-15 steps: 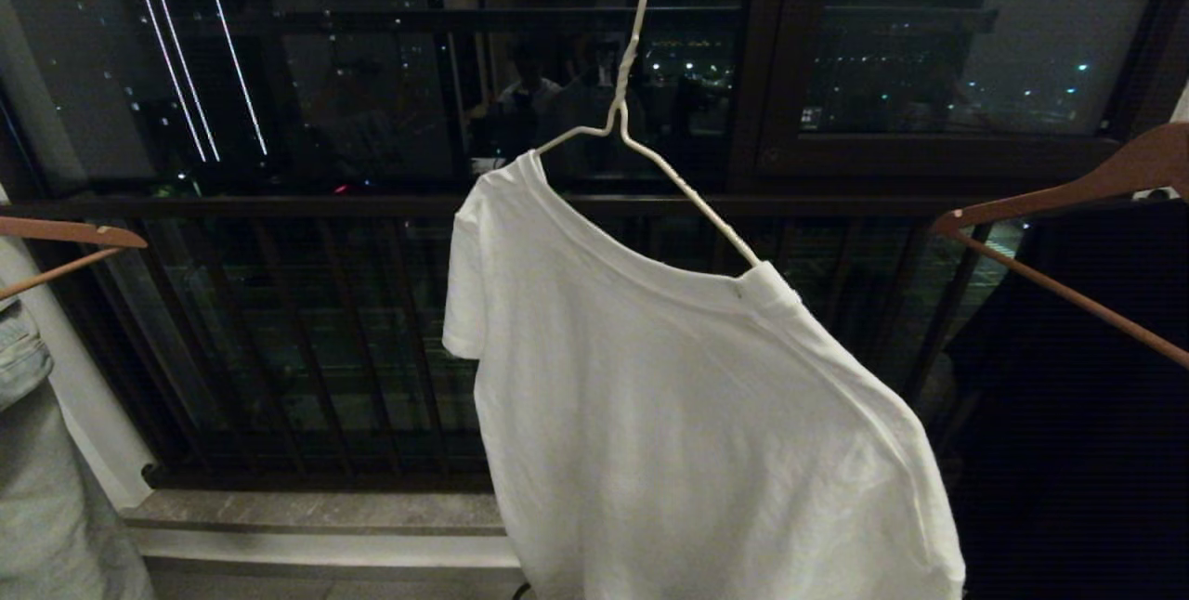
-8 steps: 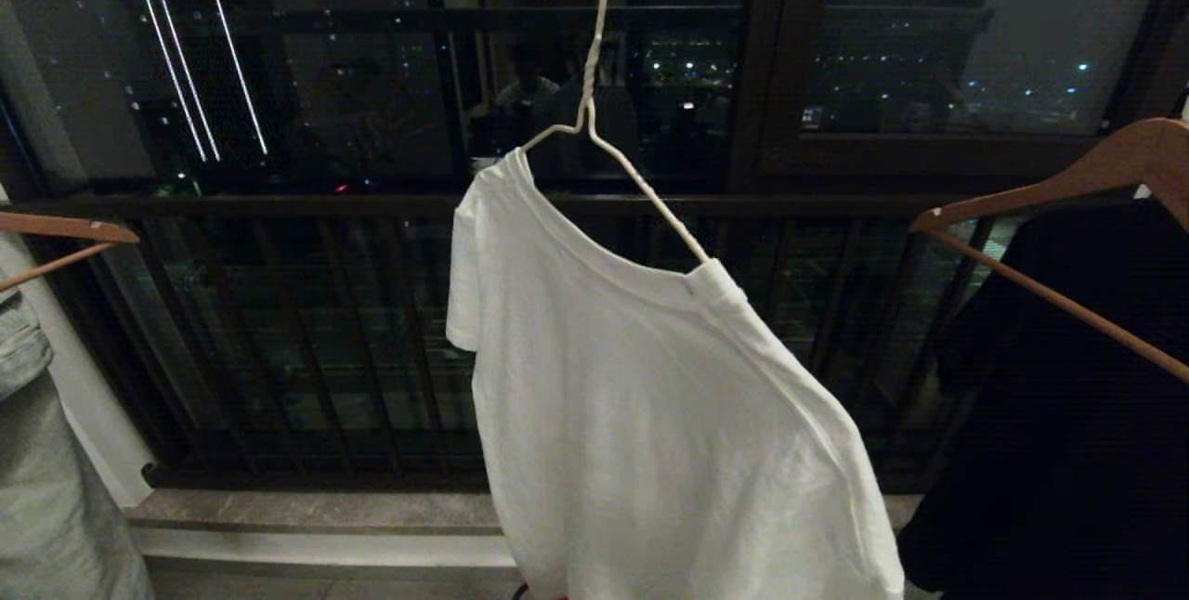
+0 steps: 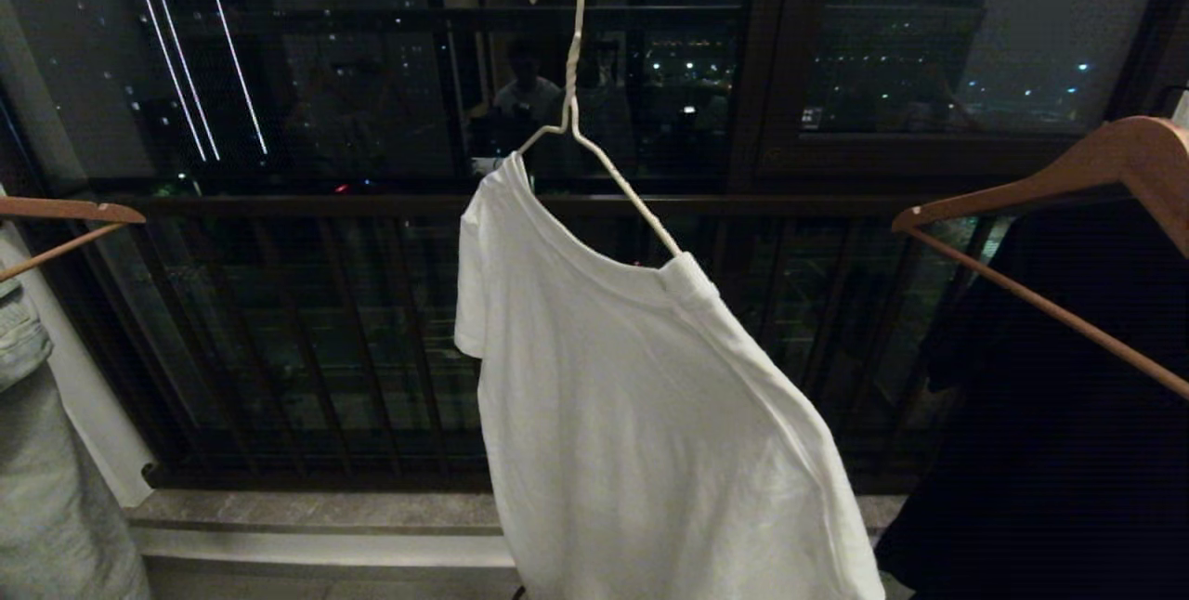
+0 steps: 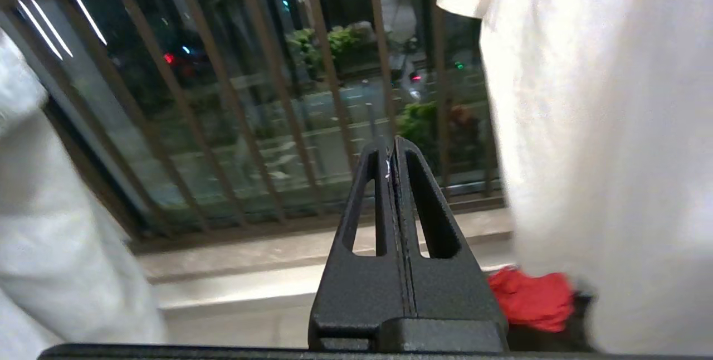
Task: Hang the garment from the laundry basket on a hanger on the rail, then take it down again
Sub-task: Take the clothes off the clothes rack
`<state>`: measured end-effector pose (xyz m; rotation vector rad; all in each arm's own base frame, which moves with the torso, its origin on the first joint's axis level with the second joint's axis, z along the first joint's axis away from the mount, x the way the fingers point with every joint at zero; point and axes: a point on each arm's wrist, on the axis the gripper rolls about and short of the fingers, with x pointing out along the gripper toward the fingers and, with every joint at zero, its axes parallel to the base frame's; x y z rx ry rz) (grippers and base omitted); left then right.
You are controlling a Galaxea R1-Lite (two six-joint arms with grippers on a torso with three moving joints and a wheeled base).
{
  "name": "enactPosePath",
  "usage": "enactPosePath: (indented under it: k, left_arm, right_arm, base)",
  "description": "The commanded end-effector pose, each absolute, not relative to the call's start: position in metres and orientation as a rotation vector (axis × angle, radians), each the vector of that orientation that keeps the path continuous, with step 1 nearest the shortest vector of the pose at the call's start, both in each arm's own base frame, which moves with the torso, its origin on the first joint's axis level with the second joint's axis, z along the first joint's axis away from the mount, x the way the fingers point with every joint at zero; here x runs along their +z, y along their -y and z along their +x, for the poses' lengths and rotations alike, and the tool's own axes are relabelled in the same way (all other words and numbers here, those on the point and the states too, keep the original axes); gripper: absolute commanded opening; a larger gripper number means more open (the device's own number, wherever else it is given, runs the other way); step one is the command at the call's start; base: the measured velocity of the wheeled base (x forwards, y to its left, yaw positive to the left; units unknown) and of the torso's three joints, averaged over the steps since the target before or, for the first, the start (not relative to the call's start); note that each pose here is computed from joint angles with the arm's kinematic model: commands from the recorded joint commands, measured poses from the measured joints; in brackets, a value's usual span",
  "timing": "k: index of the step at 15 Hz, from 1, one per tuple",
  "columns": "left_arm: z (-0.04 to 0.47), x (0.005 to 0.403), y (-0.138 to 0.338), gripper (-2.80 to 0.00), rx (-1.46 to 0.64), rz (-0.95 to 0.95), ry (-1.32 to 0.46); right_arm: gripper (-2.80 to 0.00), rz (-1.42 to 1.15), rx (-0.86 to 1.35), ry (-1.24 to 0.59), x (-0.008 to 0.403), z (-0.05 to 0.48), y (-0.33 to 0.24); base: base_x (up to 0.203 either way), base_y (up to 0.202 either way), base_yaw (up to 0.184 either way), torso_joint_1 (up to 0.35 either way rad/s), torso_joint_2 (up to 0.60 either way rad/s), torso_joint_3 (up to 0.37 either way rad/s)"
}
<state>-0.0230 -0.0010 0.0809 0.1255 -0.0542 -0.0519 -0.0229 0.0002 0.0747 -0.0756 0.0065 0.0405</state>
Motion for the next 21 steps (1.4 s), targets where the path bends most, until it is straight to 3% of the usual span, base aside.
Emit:
enactPosePath:
  k: [1,21]
  left_arm:
    - [-0.0216,0.0763,0.0008,-2.80,-0.047,0.097,0.035]
    - [-0.0216,0.0766,0.0000,-2.80,-0.012,0.003,0.035]
  right_arm:
    - [-2.80,-0.063,0.039,-0.010,0.0741,-0.0227,-0.0002]
    - [-2.80,-0.048,0.034,-0.010,0.0741,-0.0227,-0.0001]
  base:
    - [0.000,0.000,0.000,0.000,0.00,0.000]
    - [0.000,0.000,0.000,0.000,0.00,0.000]
